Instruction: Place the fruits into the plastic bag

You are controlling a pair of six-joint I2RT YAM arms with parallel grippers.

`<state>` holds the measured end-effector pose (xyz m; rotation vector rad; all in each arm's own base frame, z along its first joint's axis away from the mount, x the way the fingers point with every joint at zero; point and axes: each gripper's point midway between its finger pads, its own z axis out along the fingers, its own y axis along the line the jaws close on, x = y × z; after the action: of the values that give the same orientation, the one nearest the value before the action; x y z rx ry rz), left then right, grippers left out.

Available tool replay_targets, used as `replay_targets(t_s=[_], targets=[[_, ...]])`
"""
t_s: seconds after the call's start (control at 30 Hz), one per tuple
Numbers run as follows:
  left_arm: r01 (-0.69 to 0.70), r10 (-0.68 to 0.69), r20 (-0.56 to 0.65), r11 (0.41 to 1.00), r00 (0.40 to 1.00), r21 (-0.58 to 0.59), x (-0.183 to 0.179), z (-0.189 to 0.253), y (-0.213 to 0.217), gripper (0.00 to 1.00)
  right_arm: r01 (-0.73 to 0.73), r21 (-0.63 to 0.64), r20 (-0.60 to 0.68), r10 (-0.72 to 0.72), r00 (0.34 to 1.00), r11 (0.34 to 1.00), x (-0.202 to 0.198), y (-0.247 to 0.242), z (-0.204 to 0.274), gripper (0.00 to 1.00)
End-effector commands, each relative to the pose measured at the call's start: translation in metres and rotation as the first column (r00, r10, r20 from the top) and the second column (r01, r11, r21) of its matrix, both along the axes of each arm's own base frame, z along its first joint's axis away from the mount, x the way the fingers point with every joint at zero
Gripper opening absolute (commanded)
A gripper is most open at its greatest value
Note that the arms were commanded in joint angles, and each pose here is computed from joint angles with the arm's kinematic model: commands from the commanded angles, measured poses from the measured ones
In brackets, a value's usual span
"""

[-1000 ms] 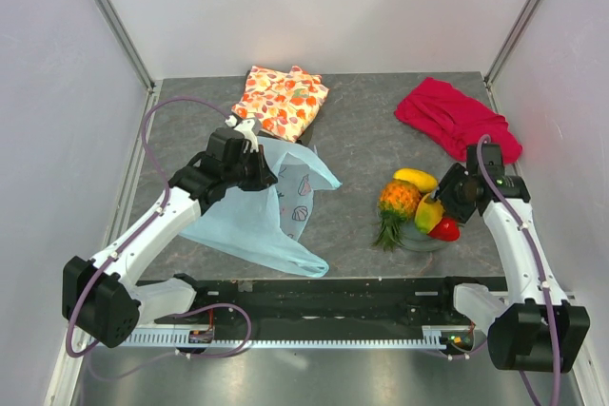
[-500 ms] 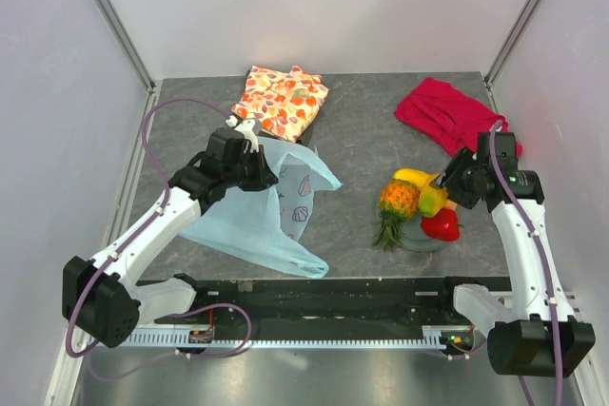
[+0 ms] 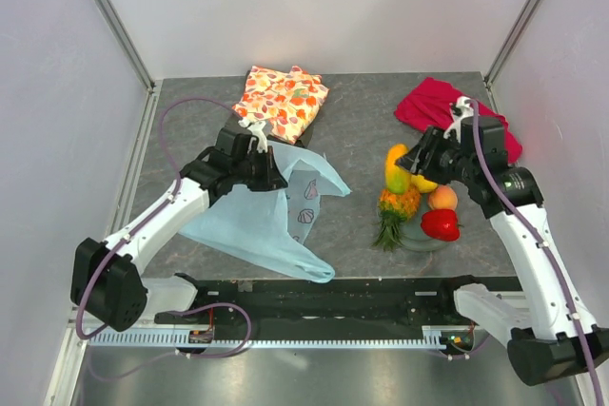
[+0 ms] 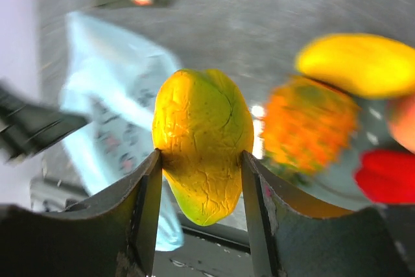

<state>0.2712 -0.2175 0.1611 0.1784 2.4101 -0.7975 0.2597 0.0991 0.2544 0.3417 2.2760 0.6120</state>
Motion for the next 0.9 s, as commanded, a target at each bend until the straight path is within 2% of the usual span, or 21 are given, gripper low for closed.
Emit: replay_targets(t_s=[0.0, 0.2, 0.23, 0.37, 0.6, 0.7, 0.87], targets=[[0.033, -0.028, 0.056, 0.995, 0.998, -0.089, 0.011, 0.035, -0.016, 0.02, -0.206, 0.061, 0.246, 0.186, 0.951, 0.977, 0.008, 0.056, 0.065, 0.22], [0.009, -0.003, 0.056, 0.995, 0.998, -0.103, 0.014, 0.045, -0.016, 0.02, -0.431, 0.033, 0.269, 0.407, 0.873, 0.902, -0.002, 0.140, 0.062, 0.20], [0.006, 0.000, 0.050, 0.994, 0.999, -0.105, 0.014, 0.046, -0.015, 0.02, -0.496, 0.019, 0.266, 0.473, 0.840, 0.868, -0.015, 0.162, 0.059, 0.20], [-0.010, 0.015, 0.041, 0.993, 0.999, -0.116, 0.014, 0.050, -0.013, 0.02, -0.561, -0.085, 0.213, 0.566, 0.797, 0.823, -0.021, 0.206, 0.034, 0.20], [-0.024, 0.033, 0.064, 0.990, 0.997, -0.142, 0.012, 0.063, -0.009, 0.02, -0.563, -0.172, 0.051, 0.578, 0.815, 0.809, -0.009, 0.215, -0.035, 0.20], [-0.023, 0.033, 0.068, 0.989, 0.997, -0.144, 0.011, 0.065, -0.008, 0.02, -0.568, -0.184, -0.016, 0.576, 0.817, 0.802, -0.004, 0.220, -0.061, 0.16], [-0.026, 0.035, 0.054, 0.989, 0.998, -0.148, 0.008, 0.061, -0.008, 0.01, -0.542, -0.195, -0.068, 0.540, 0.839, 0.818, 0.008, 0.228, -0.084, 0.14]])
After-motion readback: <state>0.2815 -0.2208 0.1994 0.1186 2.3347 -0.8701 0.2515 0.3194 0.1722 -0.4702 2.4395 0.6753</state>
